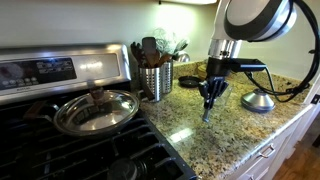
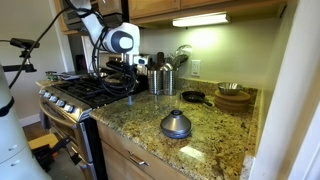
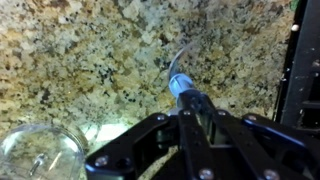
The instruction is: Place the blades inside the bowl of the food processor
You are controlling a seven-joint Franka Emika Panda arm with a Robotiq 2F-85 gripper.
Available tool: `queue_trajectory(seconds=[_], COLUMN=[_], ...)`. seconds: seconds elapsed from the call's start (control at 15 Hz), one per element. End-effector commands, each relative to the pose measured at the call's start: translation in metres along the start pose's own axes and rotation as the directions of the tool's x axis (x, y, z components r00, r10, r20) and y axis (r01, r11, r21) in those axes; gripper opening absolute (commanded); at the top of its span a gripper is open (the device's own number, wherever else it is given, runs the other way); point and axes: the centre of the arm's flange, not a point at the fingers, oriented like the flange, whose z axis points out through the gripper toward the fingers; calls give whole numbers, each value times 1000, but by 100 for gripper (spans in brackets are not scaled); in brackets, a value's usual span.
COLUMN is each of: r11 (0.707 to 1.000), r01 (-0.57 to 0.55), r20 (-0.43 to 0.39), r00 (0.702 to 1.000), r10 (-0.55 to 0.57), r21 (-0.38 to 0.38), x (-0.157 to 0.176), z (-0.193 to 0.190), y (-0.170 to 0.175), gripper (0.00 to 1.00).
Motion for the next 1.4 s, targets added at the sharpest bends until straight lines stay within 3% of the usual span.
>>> queue_trajectory(seconds=[0.0,0.4,0.67,0.93,1.33], r11=[1000,996,981,948,885], r01=[-4,-86,-194,-314,-452], r20=[-38,-142,-190,-245,-339], r00=[999,986,963,916,820], r10=[4,84,192,318,462], r21=[1,-7,9,58,112], x=[-18,-6,12,23,47], z=[-51,-107,-119,-124,-125], y=[7,36,68,99,135], gripper=[8,8,8,8,8])
